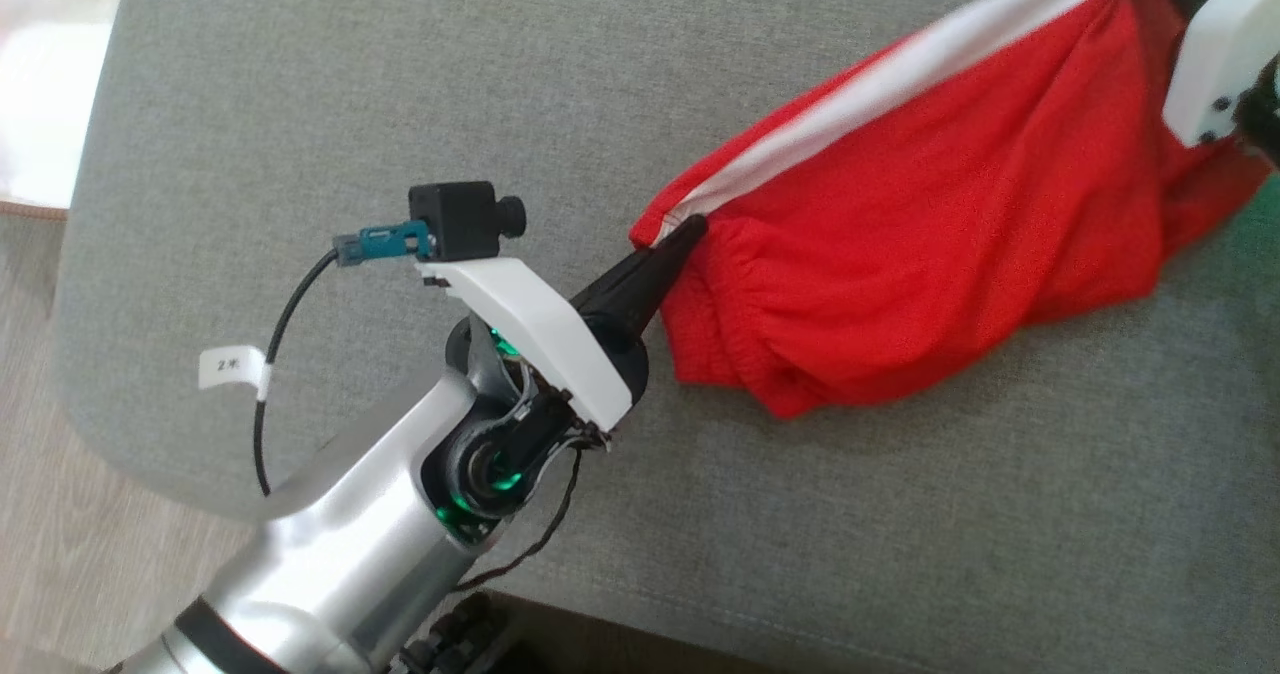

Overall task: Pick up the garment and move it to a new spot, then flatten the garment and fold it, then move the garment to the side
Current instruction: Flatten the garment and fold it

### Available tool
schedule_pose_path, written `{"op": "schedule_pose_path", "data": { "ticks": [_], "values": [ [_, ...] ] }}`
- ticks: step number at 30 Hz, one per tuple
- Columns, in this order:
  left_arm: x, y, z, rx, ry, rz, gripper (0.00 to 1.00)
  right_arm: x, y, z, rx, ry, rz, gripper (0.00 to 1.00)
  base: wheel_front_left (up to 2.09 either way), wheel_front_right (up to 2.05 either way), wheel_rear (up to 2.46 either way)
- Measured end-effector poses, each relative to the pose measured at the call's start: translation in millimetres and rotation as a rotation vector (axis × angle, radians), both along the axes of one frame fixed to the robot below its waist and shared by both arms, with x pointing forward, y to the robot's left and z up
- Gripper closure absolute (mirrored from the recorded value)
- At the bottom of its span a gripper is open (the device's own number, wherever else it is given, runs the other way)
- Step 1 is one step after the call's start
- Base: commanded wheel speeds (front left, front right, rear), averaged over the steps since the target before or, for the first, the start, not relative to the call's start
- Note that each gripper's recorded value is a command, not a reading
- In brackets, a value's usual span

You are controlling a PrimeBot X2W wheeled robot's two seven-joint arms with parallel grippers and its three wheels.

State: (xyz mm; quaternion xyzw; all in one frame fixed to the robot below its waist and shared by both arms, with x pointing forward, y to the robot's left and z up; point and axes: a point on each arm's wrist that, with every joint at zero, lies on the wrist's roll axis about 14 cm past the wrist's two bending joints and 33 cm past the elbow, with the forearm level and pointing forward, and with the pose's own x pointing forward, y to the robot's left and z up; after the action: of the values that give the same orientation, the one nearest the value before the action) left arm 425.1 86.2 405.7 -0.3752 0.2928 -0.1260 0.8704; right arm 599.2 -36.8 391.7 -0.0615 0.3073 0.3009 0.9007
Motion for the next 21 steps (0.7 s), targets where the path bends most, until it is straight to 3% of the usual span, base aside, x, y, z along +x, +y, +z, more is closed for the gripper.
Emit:
{"op": "schedule_pose_path", "data": {
  "ticks": [1,2,3,8,12,17,21],
  "values": [
    [0.8,0.0,-0.3,0.001,-0.003,0.004,0.82,2.3,-1.6,1.3,0.005,-0.011,-0.007,0.60,0.00,0.00,0.00],
    [1.6,-0.1,-0.7,0.001,-0.004,0.009,0.57,2.9,-3.1,0.7,0.005,-0.011,-0.013,0.00,0.00,0.00,0.00],
    [1.8,-0.8,-1.6,0.004,-0.003,0.007,0.00,1.6,-4.2,-1.6,-0.004,-0.005,-0.012,0.00,0.00,0.00,0.00],
    [3.7,-0.9,-2.2,0.060,-0.035,-0.001,0.00,-4.8,-11.1,-0.9,-0.008,0.017,-0.015,0.00,0.00,0.00,0.00],
    [1.1,11.0,4.1,0.235,-0.132,-0.031,0.00,-10.8,-20.2,6.2,-0.037,0.029,-0.018,0.00,0.00,0.00,0.00],
    [-5.7,33.5,22.0,0.441,-0.272,0.075,0.00,-9.1,-35.7,12.9,-0.078,0.035,-0.061,0.00,0.00,0.00,0.00],
    [-12.7,29.8,35.1,0.463,-0.320,0.125,0.00,-9.5,-30.3,-1.5,-0.091,0.095,-0.092,0.00,0.00,0.00,0.00]
  ]
}}
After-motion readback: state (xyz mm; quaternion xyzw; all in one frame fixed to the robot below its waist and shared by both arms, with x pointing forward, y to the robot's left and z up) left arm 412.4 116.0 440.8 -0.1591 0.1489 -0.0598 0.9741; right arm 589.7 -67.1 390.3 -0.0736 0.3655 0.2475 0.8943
